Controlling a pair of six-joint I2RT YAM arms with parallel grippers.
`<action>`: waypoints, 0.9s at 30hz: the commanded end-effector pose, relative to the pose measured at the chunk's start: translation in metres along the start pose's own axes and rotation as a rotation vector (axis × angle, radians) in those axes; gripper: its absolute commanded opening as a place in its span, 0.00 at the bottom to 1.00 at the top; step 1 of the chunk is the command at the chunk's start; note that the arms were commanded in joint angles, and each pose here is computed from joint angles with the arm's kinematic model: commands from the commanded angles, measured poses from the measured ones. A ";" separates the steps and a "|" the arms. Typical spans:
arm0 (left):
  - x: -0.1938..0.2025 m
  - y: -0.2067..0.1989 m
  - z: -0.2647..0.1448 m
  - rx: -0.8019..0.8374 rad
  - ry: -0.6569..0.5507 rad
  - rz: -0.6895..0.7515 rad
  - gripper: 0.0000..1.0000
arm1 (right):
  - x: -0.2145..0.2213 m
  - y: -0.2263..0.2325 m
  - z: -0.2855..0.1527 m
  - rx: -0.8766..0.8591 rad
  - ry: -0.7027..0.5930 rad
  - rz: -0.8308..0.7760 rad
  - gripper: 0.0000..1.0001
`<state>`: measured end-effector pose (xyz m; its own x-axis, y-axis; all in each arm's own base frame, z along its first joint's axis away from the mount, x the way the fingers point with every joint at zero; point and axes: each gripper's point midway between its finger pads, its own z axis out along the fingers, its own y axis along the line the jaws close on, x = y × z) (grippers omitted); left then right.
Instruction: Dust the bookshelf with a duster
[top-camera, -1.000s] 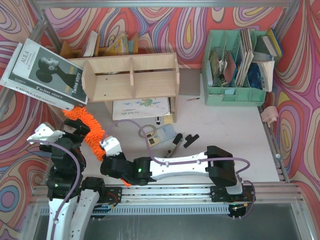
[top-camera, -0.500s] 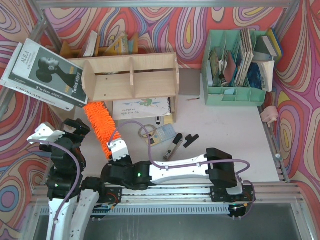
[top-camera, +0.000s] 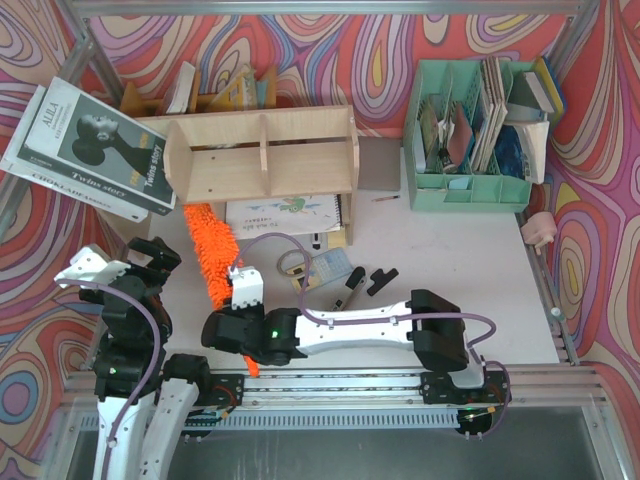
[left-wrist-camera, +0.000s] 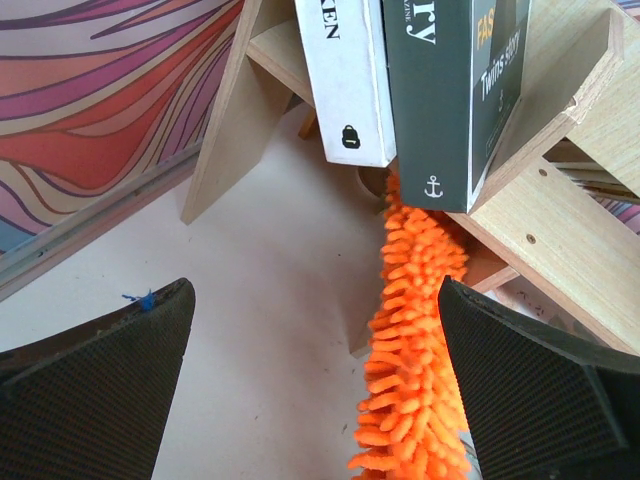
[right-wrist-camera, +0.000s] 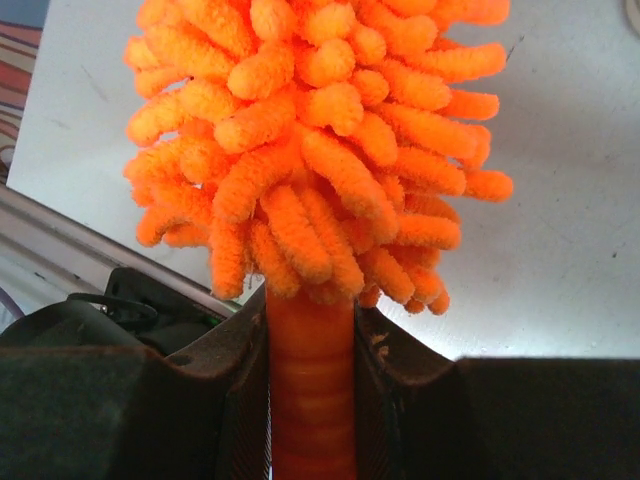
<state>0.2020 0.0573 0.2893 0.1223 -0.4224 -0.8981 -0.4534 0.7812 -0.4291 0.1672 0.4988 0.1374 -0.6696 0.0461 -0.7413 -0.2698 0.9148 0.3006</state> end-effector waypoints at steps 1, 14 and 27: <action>-0.002 -0.001 0.000 0.009 -0.014 -0.019 0.98 | -0.005 -0.025 0.016 0.107 0.005 0.114 0.00; -0.001 -0.003 0.001 0.013 -0.009 -0.016 0.99 | -0.020 -0.036 0.012 0.145 -0.041 0.143 0.00; -0.001 -0.003 0.001 0.018 -0.010 -0.019 0.99 | -0.022 -0.024 -0.013 0.141 -0.147 0.101 0.00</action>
<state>0.2024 0.0566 0.2893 0.1209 -0.4233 -0.8979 -0.4500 0.7828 -0.4297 0.1478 0.4945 0.1336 -0.6627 0.0849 -0.7441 -0.2265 0.9243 0.3072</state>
